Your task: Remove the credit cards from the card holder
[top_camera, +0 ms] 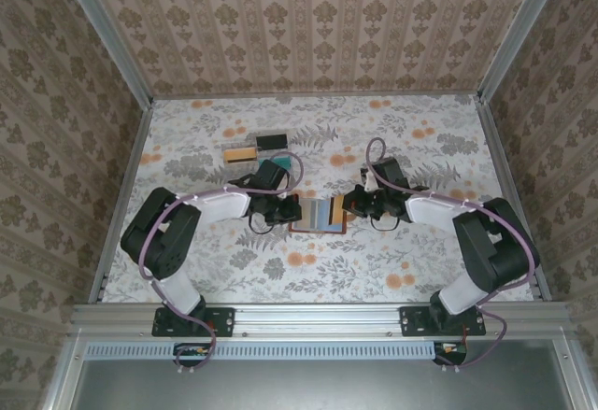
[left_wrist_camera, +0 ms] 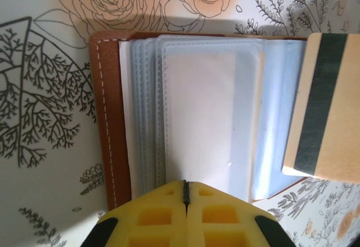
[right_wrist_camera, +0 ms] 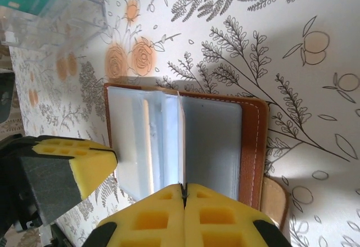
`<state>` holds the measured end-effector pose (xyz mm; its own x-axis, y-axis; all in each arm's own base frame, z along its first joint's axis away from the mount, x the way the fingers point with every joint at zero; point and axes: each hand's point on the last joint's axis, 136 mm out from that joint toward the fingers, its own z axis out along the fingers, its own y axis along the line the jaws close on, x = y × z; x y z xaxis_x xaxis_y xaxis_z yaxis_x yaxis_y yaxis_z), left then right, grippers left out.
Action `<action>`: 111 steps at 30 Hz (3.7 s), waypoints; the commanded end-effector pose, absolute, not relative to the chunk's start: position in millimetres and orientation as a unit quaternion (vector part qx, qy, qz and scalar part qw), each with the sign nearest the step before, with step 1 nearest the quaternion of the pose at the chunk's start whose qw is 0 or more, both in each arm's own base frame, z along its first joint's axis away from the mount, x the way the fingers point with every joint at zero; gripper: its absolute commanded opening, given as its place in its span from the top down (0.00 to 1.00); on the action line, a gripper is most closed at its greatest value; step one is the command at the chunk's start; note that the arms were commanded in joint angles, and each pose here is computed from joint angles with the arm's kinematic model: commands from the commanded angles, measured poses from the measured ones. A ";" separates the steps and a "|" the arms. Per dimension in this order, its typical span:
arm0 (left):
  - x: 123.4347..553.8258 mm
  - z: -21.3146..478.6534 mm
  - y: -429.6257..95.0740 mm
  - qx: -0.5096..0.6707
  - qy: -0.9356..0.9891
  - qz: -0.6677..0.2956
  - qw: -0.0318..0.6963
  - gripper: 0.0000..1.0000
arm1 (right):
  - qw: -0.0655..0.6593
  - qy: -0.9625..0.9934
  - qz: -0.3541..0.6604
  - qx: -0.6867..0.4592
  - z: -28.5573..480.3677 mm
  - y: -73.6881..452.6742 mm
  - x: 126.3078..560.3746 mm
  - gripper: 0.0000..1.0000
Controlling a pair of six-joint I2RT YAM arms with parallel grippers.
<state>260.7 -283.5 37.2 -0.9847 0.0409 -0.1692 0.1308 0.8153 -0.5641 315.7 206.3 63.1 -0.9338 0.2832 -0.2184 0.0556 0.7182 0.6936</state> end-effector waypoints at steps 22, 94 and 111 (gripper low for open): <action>294.1 198.5 -319.5 0.004 0.800 -0.582 0.145 0.60 | 0.291 0.798 0.527 0.014 218.8 227.7 331.2 1.00; 347.4 187.3 -123.5 0.612 0.678 0.151 0.378 1.00 | 0.365 0.823 0.435 -0.006 246.5 174.1 307.4 0.00; 382.1 163.2 -129.1 0.663 0.609 0.166 0.404 1.00 | 0.366 0.824 0.432 0.006 245.4 168.7 315.7 0.00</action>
